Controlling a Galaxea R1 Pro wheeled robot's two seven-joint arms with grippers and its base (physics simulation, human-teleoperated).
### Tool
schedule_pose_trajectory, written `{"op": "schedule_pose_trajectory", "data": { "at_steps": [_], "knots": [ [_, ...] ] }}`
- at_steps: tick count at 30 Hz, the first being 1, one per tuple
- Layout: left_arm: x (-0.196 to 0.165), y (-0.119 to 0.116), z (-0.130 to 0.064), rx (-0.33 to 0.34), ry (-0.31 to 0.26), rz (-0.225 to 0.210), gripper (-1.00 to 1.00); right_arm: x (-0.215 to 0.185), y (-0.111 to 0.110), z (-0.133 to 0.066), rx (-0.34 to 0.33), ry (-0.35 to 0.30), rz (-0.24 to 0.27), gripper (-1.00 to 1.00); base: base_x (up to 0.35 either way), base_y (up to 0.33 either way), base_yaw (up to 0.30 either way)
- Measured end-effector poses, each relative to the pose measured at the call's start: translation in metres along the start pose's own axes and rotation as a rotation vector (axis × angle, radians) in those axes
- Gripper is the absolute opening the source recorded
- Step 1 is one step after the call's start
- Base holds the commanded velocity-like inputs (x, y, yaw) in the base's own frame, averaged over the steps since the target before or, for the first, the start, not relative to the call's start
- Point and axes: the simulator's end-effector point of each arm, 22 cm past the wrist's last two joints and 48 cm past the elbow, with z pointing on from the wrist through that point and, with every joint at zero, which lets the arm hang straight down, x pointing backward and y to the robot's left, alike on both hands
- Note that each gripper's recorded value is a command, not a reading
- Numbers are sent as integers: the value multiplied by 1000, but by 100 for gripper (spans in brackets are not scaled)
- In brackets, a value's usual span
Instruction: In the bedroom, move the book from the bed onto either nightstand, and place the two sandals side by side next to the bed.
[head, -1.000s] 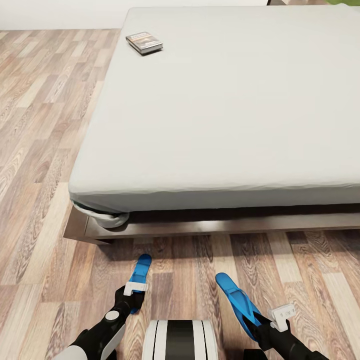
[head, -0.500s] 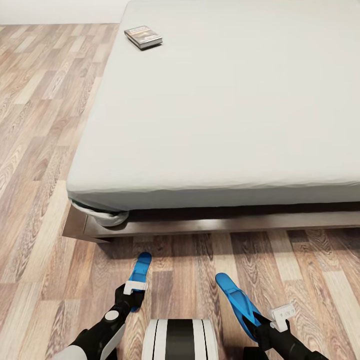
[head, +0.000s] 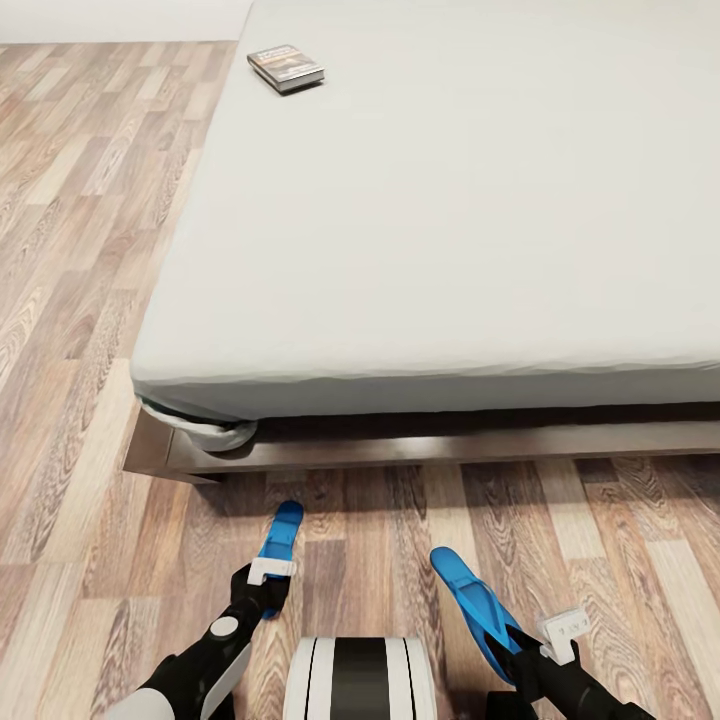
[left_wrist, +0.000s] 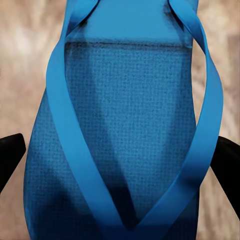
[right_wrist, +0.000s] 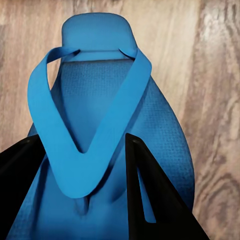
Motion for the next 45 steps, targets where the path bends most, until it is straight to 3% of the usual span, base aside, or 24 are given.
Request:
{"op": "schedule_pose_trajectory", "data": {
  "at_steps": [10, 11, 45],
  "knots": [
    [-1, 0, 0, 0, -1, -2, -100, 0, 0, 0, -1, 0, 1, -100, 0, 0, 0],
    [-1, 0, 0, 0, -1, -1, 100, 0, 0, 0, -1, 0, 1, -100, 0, 0, 0],
    [5, -2, 0, 3, 17, 1, 100, 3, 0, 1, -1, 6, 3, -100, 0, 0, 0]
  ]
}}
